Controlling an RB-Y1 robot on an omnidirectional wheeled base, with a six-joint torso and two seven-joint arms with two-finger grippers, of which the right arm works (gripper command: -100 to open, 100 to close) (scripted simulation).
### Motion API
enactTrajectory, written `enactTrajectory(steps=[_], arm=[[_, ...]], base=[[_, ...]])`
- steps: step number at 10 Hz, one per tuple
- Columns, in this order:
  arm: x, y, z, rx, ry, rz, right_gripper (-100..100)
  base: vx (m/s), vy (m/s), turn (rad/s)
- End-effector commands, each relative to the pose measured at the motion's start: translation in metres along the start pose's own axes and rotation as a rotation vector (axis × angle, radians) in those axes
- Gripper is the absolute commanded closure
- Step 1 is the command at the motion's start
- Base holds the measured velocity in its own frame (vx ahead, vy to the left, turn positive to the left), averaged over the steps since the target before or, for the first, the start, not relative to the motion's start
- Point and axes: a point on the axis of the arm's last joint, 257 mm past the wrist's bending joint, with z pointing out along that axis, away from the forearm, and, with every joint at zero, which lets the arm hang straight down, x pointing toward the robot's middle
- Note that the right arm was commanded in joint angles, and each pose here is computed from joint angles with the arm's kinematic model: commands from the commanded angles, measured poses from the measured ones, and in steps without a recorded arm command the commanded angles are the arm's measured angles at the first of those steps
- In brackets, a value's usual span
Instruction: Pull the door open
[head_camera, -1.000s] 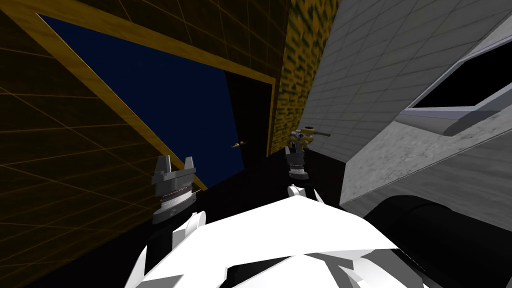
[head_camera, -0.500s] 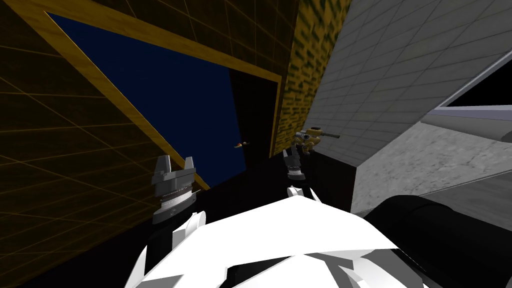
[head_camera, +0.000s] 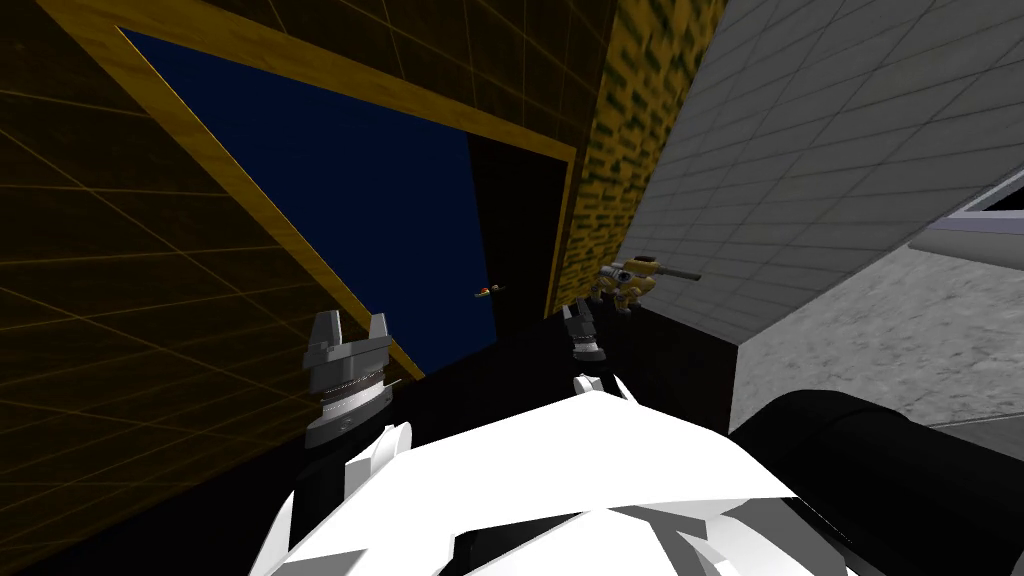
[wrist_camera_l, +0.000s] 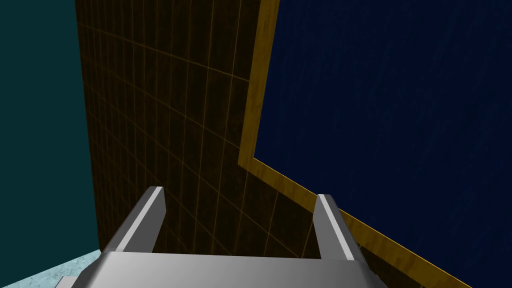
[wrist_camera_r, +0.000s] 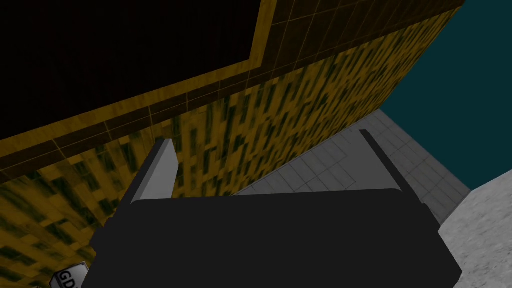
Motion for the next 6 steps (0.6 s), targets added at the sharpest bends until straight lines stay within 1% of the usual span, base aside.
enactTrajectory(steps=[1, 3, 6], arm=[[-0.001, -0.016, -0.0038, 0.024, 0.005, 0.004, -100], [-0.003, -0.034, -0.0096, 0.057, 0.011, 0.008, -100], [-0.007, -0.060, -0.0186, 0.103, 0.019, 0.014, -100]], base=[[0.100, 0.017, 0.108], [0.100, 0.015, 0.092], [0.100, 0.032, 0.100]])
